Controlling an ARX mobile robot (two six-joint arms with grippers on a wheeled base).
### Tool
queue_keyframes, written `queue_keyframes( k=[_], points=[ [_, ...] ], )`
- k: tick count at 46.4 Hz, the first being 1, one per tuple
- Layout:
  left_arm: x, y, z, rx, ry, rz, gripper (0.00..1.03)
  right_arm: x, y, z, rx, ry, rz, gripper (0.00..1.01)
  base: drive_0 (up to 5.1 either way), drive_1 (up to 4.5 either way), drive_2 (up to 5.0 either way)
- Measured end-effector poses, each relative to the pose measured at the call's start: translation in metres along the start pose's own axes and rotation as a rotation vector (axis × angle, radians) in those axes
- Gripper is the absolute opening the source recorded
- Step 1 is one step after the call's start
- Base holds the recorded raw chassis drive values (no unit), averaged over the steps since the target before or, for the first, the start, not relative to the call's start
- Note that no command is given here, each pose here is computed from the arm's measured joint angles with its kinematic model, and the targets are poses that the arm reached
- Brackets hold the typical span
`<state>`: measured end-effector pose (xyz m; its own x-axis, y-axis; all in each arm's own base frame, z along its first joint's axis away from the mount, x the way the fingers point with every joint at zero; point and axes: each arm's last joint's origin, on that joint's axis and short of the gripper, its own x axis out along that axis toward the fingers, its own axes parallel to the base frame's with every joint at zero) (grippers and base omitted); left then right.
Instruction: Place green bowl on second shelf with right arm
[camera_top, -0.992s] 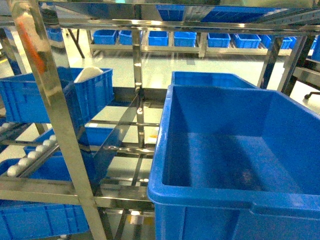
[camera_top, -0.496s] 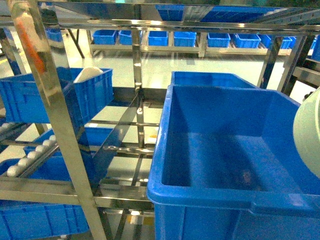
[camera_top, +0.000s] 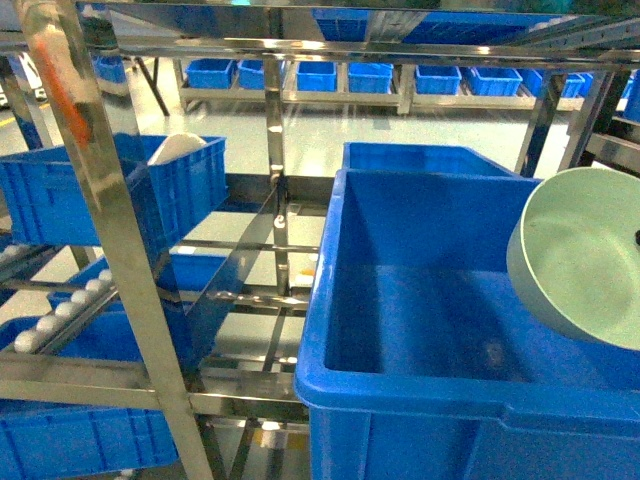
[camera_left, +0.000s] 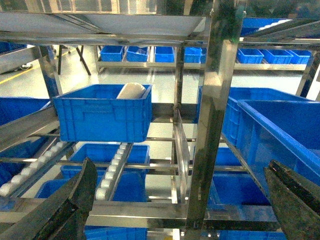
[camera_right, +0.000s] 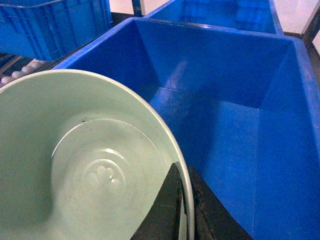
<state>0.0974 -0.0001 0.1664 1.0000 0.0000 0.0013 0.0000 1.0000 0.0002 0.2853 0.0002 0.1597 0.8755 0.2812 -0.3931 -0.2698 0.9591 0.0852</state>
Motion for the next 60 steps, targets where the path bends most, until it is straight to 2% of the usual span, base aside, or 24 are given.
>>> queue_keyframes(
  k=[11, 17, 30, 37, 40, 45, 53, 60],
  points=[
    [0.000, 0.000, 0.000, 0.000, 0.000, 0.000, 0.98, 0.042, -0.005, 0.007, -0.019, 0.074, 0.034, 0.02, 0.0, 0.00, 0.0],
    [0.000, 0.000, 0.000, 0.000, 0.000, 0.000, 0.98, 0.072, -0.006, 0.012, -0.043, 0.134, 0.079, 0.02, 0.0, 0.00, 0.0],
    [0.000, 0.000, 0.000, 0.000, 0.000, 0.000, 0.98, 0.102, -0.015, 0.004, -0.079, 0.228, 0.111, 0.02, 0.0, 0.00, 0.0],
    [0.000, 0.000, 0.000, 0.000, 0.000, 0.000, 0.98, 0.114, -0.019, -0.005, -0.079, 0.289, 0.144, 0.02, 0.0, 0.00, 0.0],
    [0.000, 0.000, 0.000, 0.000, 0.000, 0.000, 0.98, 0.117, -0.018, -0.006, -0.083, 0.306, 0.163, 0.02, 0.0, 0.00, 0.0],
    [0.000, 0.000, 0.000, 0.000, 0.000, 0.000, 0.98, 0.123, -0.013, -0.006, -0.109, 0.309, 0.183, 0.02, 0.0, 0.00, 0.0],
    [0.000, 0.000, 0.000, 0.000, 0.000, 0.000, 0.98, 0.129, -0.002, 0.003, -0.143, 0.295, 0.210, 0.02, 0.0, 0.00, 0.0],
    [0.000, 0.000, 0.000, 0.000, 0.000, 0.000, 0.98, 0.130, 0.002, 0.003, -0.148, 0.308, 0.209, 0.02, 0.0, 0.00, 0.0]
  ],
)
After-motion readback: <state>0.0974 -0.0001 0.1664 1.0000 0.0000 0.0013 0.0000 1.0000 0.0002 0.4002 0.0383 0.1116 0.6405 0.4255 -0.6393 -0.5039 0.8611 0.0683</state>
